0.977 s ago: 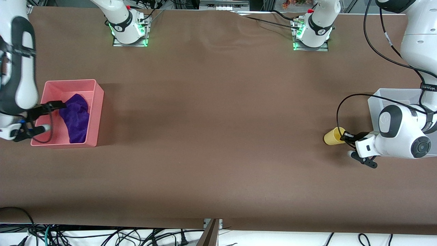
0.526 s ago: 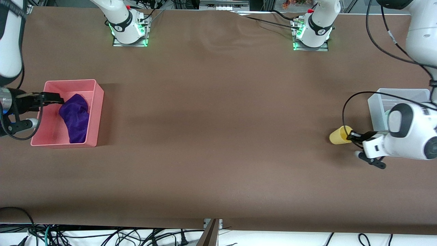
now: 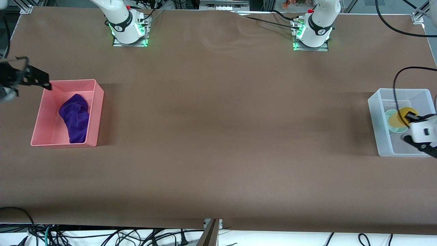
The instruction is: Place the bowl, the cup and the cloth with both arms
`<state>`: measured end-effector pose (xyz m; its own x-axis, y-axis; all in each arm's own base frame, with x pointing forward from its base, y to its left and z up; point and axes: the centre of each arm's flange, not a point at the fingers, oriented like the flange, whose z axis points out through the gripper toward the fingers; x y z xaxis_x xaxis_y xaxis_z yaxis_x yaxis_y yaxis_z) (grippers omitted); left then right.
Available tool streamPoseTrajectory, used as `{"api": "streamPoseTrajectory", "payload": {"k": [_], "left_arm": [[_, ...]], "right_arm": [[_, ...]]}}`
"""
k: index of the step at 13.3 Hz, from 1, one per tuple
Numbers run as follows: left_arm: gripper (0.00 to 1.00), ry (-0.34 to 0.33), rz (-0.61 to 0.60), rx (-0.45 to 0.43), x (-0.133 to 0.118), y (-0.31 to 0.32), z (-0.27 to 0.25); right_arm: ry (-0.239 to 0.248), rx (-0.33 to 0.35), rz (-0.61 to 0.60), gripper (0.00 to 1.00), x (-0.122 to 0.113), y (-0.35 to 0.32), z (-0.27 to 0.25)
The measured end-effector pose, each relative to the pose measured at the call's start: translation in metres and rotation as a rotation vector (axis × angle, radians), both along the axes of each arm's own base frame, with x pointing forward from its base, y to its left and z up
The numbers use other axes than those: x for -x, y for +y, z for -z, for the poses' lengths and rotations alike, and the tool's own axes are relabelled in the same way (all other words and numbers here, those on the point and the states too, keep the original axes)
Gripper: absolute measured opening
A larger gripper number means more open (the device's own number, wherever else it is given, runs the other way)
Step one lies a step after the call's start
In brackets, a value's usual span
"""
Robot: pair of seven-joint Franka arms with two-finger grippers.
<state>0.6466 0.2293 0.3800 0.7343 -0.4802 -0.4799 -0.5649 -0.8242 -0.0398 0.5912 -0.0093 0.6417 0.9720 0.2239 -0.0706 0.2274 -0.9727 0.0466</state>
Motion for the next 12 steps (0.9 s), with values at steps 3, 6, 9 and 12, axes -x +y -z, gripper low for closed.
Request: {"api": "streamPoseTrajectory", "payload": {"k": [3, 6, 9, 12], "left_arm": [[0.04, -0.078, 0.028, 0.05, 0.022, 0.073, 0.052], [0.09, -0.104, 0.035, 0.096, 0.038, 0.087, 0.103], [0.42, -0.118, 0.051, 0.105, 0.032, 0.077, 0.094], [0.73, -0.106, 0.072, 0.124, 0.024, 0.041, 0.037]], "right_arm": [[0.025, 0.017, 0.015, 1.0, 0.004, -0.008, 0.007], [0.046, 0.018, 0.068, 1.0, 0.006, 0.009, 0.013], [0.058, 0.019, 0.067, 1.0, 0.007, 0.025, 0.015], [0.06, 0.02, 0.064, 1.0, 0.007, 0.028, 0.016]]}}
